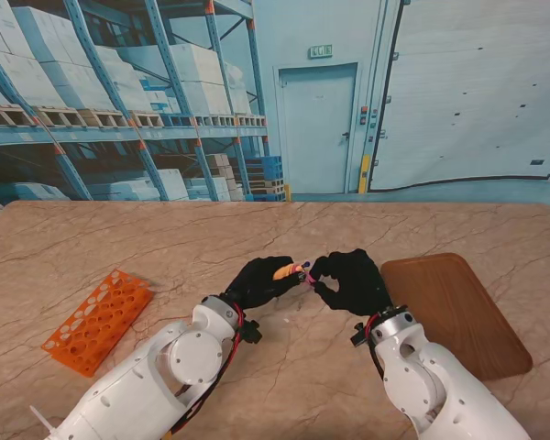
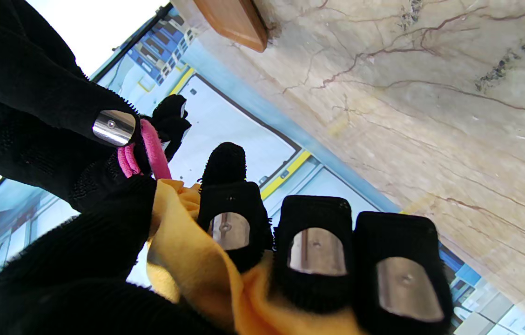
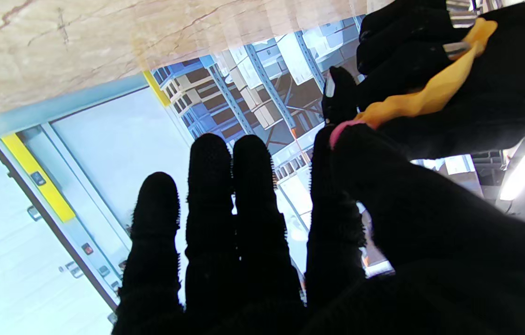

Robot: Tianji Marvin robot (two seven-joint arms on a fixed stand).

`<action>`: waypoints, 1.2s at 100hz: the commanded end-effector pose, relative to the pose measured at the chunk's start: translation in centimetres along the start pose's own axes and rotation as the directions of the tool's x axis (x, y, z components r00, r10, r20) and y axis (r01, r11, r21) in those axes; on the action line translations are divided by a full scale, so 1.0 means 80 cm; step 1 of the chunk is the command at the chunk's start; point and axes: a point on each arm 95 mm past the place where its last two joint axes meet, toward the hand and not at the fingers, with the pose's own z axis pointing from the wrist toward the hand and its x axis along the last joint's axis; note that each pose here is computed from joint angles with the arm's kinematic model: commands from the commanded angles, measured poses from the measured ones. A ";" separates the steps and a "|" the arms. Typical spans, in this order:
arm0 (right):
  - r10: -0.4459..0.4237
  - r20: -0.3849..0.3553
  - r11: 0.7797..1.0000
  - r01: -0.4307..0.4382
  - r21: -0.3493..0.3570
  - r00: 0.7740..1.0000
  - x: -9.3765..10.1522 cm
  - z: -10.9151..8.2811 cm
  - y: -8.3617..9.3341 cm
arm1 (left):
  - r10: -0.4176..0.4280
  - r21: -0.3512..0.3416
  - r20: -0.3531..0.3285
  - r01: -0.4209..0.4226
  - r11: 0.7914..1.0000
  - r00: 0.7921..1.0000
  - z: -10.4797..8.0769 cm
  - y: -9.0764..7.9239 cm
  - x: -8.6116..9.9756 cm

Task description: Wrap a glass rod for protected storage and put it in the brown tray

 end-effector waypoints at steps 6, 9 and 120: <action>-0.021 -0.027 1.000 0.020 -0.013 0.999 -0.001 0.001 0.005 | -0.014 -0.007 0.009 0.014 1.000 1.000 -0.001 0.003 0.003; -0.027 -0.034 1.000 0.026 -0.017 0.999 -0.001 0.001 0.006 | -0.016 -0.009 0.011 0.016 1.000 1.000 -0.001 0.003 0.003; -0.115 -0.138 0.992 0.108 -0.058 0.984 -0.004 0.028 0.023 | -0.020 -0.089 0.054 0.025 0.996 0.998 -0.002 0.013 0.007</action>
